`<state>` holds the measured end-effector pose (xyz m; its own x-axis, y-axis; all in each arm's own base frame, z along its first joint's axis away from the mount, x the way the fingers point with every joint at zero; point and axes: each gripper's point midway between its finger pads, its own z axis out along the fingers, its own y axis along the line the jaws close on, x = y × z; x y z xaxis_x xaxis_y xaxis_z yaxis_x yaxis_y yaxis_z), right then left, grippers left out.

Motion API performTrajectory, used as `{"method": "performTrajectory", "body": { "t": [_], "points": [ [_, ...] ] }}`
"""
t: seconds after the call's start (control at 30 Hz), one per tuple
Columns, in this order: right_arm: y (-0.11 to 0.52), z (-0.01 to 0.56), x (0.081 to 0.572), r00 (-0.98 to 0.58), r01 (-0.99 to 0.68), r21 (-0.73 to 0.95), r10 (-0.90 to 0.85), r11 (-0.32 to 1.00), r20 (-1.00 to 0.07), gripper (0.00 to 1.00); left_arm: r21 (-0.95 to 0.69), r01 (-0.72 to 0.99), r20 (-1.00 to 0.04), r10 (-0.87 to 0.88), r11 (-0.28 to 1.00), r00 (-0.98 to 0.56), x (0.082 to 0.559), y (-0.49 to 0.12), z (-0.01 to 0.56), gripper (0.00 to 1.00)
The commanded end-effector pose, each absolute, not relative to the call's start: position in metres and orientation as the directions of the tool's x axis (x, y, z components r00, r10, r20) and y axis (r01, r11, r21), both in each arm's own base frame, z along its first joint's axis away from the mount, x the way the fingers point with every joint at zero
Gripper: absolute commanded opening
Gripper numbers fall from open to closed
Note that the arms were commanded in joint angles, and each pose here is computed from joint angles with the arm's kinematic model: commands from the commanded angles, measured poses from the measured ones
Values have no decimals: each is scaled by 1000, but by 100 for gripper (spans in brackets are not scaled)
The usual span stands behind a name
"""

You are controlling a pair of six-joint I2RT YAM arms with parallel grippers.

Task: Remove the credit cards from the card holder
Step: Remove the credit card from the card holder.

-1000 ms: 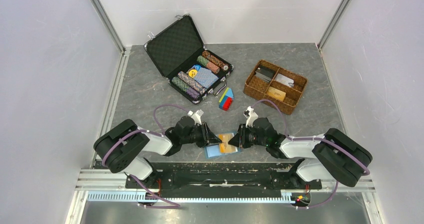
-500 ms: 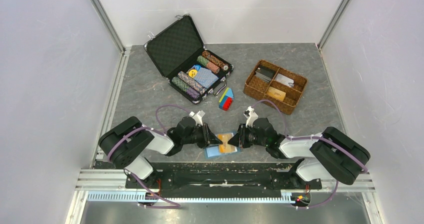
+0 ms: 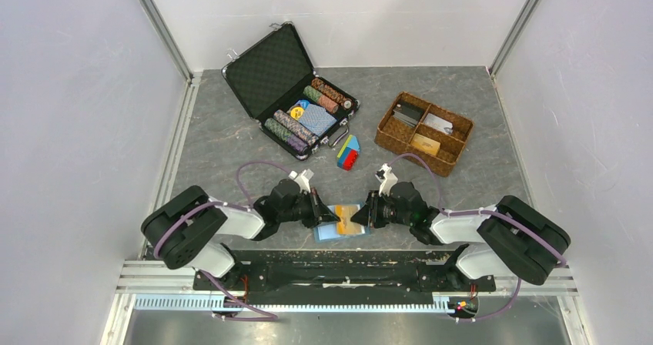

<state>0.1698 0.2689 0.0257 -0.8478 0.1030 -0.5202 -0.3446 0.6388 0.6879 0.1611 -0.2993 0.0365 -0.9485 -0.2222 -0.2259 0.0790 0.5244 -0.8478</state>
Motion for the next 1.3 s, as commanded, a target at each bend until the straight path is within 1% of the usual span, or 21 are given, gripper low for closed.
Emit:
{"method": "performTrajectory", "body": {
  "t": [0.0,0.23,0.47,0.57,0.73,0.93,1.0,1.1,1.27],
  "points": [
    [259,12,165,-857,-326,658,82,679,-509,22,-823,90,-281,-265,560,-923,171,-291,46,2],
    [260,14,166,-854,-330,657,81,678,-513,22,-758,43,-320,-313,651,-894,172,-263,46,2],
    [269,39,173,-826,-381,666,88,641,-557,24,-763,46,-368,-376,644,-851,174,-248,74,2],
    [276,65,177,-788,-436,683,118,586,-604,26,-801,94,-398,-410,591,-820,176,-248,101,2],
    [286,111,177,-731,-520,717,192,465,-655,35,-857,200,-430,-446,475,-785,174,-254,148,3],
    [296,175,160,-701,-608,766,313,208,-641,42,-883,302,-444,-434,359,-784,166,-264,180,2],
    [297,188,156,-704,-617,773,335,150,-627,44,-885,319,-446,-427,338,-786,164,-267,183,2],
    [300,192,155,-717,-610,783,336,122,-611,45,-891,343,-445,-421,299,-790,161,-271,188,2],
    [304,185,157,-737,-586,799,323,131,-593,44,-896,366,-441,-413,252,-796,158,-276,194,2]
  ]
}}
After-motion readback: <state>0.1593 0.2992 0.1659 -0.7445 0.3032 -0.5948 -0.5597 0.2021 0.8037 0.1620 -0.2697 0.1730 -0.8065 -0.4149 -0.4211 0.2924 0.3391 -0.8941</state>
